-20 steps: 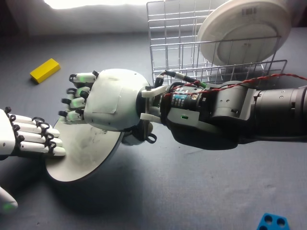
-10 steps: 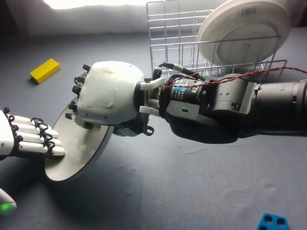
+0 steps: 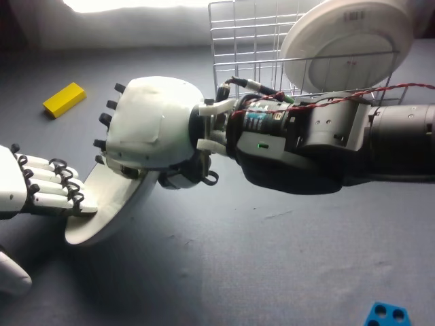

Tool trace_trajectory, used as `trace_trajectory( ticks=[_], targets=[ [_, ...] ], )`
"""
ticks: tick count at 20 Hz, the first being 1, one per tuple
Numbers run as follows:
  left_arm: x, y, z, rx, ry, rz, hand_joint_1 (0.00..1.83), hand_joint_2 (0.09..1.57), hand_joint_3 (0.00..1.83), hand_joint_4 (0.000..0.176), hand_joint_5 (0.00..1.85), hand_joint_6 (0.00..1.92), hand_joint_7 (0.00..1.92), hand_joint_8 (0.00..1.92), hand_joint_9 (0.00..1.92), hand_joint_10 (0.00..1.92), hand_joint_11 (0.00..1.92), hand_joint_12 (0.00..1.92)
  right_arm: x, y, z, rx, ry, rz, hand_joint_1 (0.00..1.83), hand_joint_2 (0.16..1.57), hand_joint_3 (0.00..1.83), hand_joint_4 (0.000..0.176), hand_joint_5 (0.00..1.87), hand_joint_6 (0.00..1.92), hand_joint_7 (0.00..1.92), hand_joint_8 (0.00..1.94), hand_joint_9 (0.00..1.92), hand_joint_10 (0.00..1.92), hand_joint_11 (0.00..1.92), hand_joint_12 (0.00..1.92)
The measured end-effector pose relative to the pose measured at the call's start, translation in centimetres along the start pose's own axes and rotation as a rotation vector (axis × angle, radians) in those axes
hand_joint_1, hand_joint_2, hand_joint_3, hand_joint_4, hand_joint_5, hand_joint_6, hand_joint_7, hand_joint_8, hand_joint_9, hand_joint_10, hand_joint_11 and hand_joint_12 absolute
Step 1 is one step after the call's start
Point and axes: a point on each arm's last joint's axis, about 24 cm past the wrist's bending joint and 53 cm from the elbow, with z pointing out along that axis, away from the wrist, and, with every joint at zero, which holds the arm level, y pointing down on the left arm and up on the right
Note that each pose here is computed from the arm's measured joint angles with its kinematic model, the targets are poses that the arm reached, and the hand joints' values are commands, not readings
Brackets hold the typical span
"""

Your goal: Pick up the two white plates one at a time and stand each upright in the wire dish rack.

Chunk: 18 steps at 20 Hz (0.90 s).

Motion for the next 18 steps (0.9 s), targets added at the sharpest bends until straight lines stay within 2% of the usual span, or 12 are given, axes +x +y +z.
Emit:
trace_trajectory(
  ticks=[3,6,8,11,13,15,18],
  targets=[
    [-1.9,-0.6,-0.6,0.015,-0.047,0.016,0.00,1.05,0.00,0.000,0.07,0.00,0.04,0.00,0.02,0.00,0.00,0.00,-1.4,0.2,0.0,-0.004,-0.015,0.007,1.39,1.05,0.00,0.000,1.04,0.75,1.14,0.73,1.06,1.02,0.97,1.10],
    [-3.5,-0.9,-1.3,0.019,-0.087,0.030,0.00,1.05,0.00,0.000,0.09,0.01,0.06,0.01,0.04,0.01,0.02,0.01,-3.3,-0.4,0.1,0.021,-0.038,0.080,1.40,1.05,0.00,0.000,1.07,0.70,1.15,0.72,1.06,1.00,0.97,1.09],
    [-4.7,-1.1,-2.0,0.027,-0.119,0.036,0.00,1.05,0.00,0.000,0.10,0.01,0.06,0.01,0.03,0.01,0.01,0.00,-4.0,-1.2,-0.2,0.041,-0.044,0.136,1.39,1.05,0.00,0.000,1.02,0.77,1.12,0.76,1.07,0.99,0.99,1.07],
    [-5.6,-1.1,-2.9,0.024,-0.146,0.042,0.00,1.05,0.00,0.000,0.09,0.01,0.05,0.00,0.02,0.00,0.00,0.00,-4.2,-2.7,-0.6,0.085,-0.034,0.241,1.39,1.06,0.00,0.000,0.99,0.84,1.09,0.79,1.07,1.00,0.98,1.07],
    [-6.1,-1.2,-3.6,0.029,-0.162,0.043,0.00,1.05,0.00,0.000,0.08,0.00,0.05,0.00,0.02,0.00,0.00,0.00,-5.3,-3.5,-0.8,0.108,-0.041,0.305,1.39,1.07,0.00,0.000,0.97,0.89,1.05,0.84,1.04,1.04,0.94,1.09],
    [-6.3,-1.2,-4.1,0.027,-0.170,0.045,0.00,1.05,0.00,0.000,0.07,0.00,0.04,0.00,0.01,0.00,0.00,0.00,-6.2,-3.8,-0.9,0.114,-0.057,0.325,1.39,1.06,0.00,0.000,1.00,0.85,1.09,0.78,1.06,1.01,0.94,1.08],
    [-6.9,-1.2,-4.8,0.028,-0.188,0.047,0.00,1.06,0.00,0.000,0.08,0.00,0.05,0.00,0.03,0.00,0.00,0.00,-6.9,-4.1,-1.1,0.117,-0.066,0.376,1.39,1.07,0.00,0.000,0.99,0.89,1.07,0.81,1.05,1.01,0.92,1.08]
  ],
)
